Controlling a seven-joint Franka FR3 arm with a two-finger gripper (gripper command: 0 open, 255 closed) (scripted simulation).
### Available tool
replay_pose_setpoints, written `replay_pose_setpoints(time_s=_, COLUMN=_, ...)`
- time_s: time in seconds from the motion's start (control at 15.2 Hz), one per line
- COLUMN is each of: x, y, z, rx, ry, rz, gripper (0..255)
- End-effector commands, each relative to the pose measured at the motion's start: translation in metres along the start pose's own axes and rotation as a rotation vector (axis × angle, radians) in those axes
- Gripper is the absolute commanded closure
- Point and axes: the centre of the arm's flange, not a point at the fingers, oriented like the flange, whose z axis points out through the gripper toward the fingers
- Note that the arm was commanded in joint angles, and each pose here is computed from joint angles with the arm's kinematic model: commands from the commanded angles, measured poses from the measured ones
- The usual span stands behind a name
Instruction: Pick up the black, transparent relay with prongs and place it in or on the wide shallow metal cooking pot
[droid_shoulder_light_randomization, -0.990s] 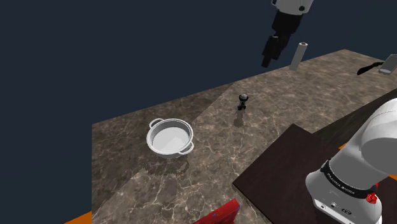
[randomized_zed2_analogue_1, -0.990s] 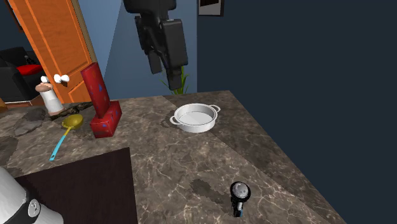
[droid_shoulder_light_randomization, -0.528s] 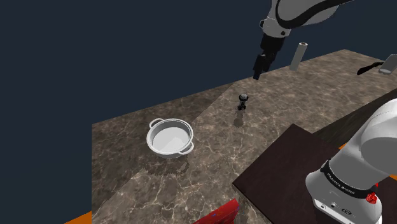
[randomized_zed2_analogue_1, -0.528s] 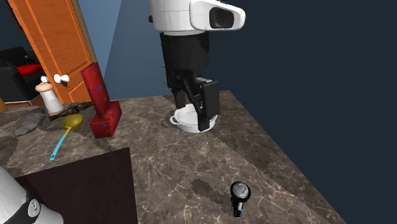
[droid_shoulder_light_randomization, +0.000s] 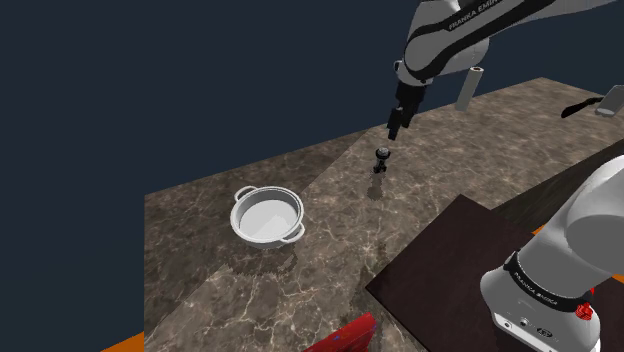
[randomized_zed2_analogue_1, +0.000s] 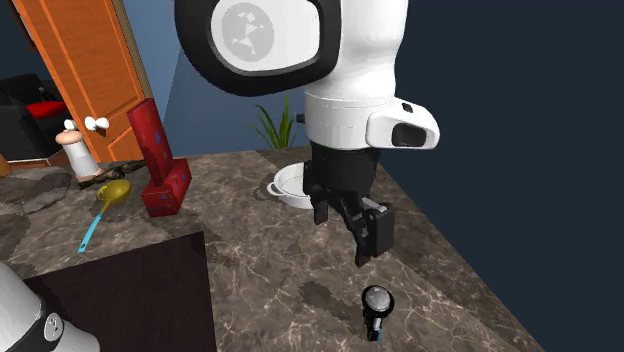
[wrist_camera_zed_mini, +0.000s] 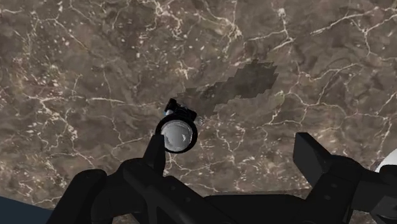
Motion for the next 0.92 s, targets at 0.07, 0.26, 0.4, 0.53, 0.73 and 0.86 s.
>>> replay_pose_setpoints(time_s=0.07, x=0.018, y=0.018, z=0.038, rx=-0.005, ry=-0.011, rz=-0.007, gripper=0)
replay_pose_setpoints(time_s=0.26, x=0.032, y=0.036, z=0.071, rx=-0.009, ry=-0.022, rz=-0.014, gripper=0)
replay_pose_setpoints(time_s=0.4, x=0.041, y=0.047, z=0.092, rx=-0.011, ry=-0.030, rz=-0.018, gripper=0)
replay_pose_setpoints(time_s=0.53, x=0.040, y=0.047, z=0.103, rx=-0.011, ry=-0.030, rz=-0.018, gripper=0)
replay_pose_setpoints(time_s=0.73, x=0.040, y=0.047, z=0.118, rx=-0.011, ry=-0.030, rz=-0.018, gripper=0)
replay_pose_setpoints(time_s=0.86, x=0.039, y=0.047, z=0.129, rx=-0.011, ry=-0.030, rz=-0.018, gripper=0)
